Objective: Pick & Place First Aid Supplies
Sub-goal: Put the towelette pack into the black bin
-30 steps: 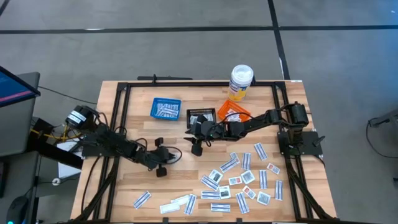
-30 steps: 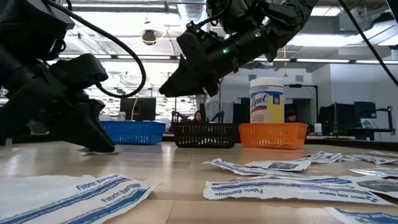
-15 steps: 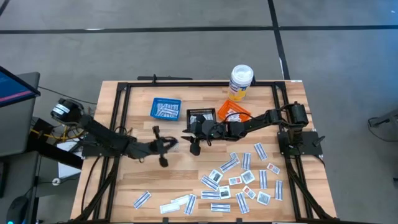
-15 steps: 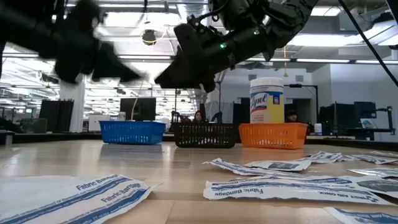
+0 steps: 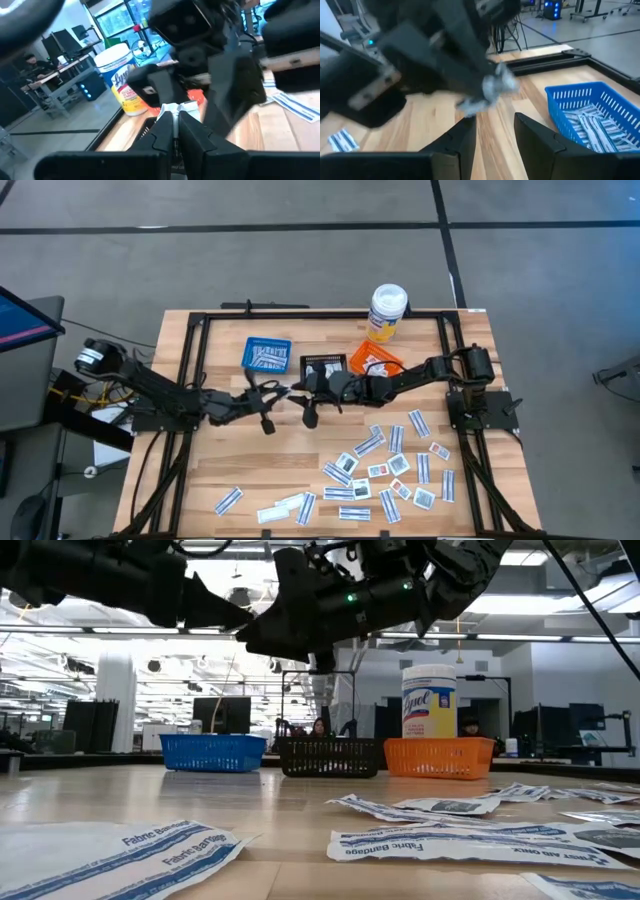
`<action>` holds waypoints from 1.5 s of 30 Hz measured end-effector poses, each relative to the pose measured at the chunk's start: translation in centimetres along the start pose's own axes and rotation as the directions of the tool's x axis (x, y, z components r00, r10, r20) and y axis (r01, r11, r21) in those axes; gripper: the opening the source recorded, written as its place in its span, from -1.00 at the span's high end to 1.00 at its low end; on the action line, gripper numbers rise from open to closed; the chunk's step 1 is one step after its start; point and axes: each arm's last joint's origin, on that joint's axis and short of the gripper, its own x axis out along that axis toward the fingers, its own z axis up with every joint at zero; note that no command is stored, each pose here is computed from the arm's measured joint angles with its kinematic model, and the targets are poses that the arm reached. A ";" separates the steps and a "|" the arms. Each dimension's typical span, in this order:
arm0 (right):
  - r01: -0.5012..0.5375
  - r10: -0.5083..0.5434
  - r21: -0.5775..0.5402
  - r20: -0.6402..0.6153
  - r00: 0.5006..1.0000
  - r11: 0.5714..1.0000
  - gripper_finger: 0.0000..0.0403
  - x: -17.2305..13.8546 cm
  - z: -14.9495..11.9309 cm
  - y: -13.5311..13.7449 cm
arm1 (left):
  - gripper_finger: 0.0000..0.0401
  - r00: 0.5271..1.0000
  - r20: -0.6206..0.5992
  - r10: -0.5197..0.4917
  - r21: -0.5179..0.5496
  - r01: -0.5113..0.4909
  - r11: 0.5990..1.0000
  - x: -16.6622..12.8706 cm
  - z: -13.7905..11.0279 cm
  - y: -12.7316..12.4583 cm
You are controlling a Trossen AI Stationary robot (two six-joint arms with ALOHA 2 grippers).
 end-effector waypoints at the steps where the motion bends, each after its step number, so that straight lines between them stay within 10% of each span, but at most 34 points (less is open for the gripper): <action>1: 0.002 -0.002 0.007 0.008 1.000 1.000 0.37 0.0 0.1 0.0 | 0.88 1.000 -0.001 -0.002 0.002 0.002 1.000 0.1 -0.1 -0.1; 45: 0.042 -0.042 0.031 0.019 0.999 0.999 0.37 0.0 0.2 0.0 | 0.89 0.999 -0.018 0.031 0.014 -0.030 0.999 0.3 -0.4 -0.4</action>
